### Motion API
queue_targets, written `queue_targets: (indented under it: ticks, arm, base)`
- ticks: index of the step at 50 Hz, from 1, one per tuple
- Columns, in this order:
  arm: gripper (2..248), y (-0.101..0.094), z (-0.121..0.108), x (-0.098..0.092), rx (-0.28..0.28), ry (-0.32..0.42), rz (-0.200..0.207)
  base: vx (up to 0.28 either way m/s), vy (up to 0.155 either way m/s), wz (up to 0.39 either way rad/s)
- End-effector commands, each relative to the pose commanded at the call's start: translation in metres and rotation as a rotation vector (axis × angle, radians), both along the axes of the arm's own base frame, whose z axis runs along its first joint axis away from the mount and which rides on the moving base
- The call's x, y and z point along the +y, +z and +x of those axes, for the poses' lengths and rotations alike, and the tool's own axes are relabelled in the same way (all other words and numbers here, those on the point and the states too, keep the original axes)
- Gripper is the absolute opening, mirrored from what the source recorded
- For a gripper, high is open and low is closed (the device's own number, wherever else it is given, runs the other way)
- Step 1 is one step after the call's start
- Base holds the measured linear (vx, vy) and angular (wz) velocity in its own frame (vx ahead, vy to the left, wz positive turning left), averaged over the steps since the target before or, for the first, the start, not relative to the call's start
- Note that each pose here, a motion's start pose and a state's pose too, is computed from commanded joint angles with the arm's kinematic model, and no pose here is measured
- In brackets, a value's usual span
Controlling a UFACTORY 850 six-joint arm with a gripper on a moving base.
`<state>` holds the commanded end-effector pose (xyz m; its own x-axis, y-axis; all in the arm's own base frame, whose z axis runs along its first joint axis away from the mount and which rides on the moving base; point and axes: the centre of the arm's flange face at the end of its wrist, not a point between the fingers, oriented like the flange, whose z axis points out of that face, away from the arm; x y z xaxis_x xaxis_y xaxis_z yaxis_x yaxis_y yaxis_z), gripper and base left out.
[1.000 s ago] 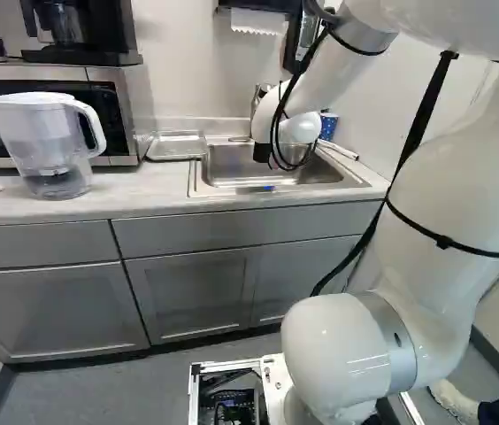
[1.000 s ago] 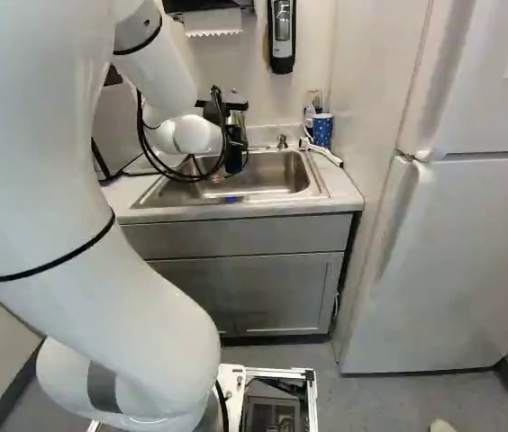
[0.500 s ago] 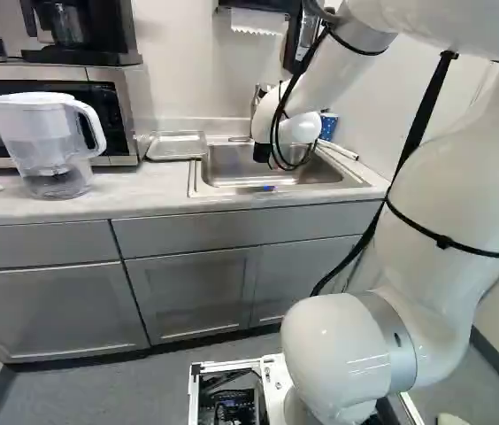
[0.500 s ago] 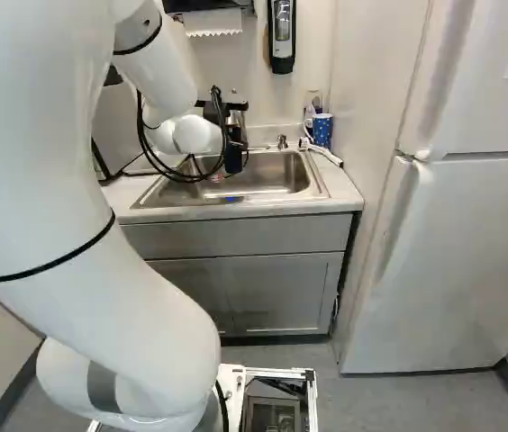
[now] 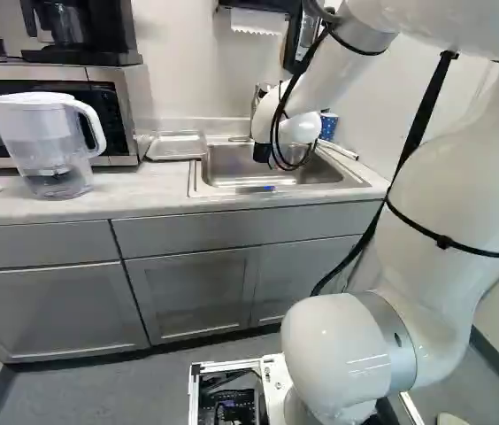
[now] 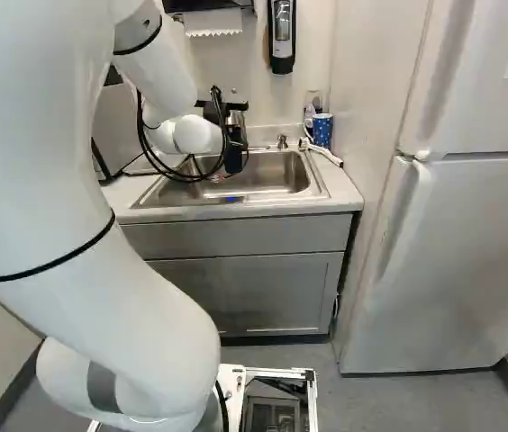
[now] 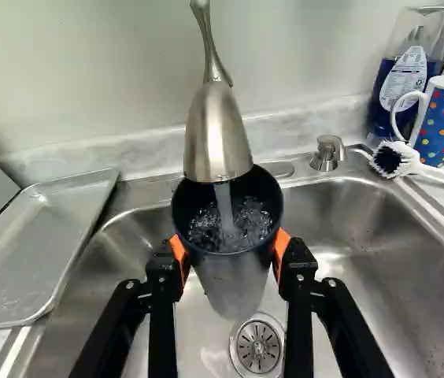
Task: Rinse the cup and place it in the tray
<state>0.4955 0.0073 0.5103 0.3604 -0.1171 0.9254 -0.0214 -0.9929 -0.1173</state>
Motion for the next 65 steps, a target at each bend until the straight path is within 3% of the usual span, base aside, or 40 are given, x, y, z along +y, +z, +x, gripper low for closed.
queue_targets:
  ticks: [31, 65]
  arm:
    - [122, 0.0, 0.0, 0.006, 0.0, 0.012, 0.0]
    - [122, 0.0, -0.005, 0.053, 0.0, 0.108, 0.0]
  base:
    - [0.0, 0.0, 0.0]
    - [0.0, 0.0, 0.0]
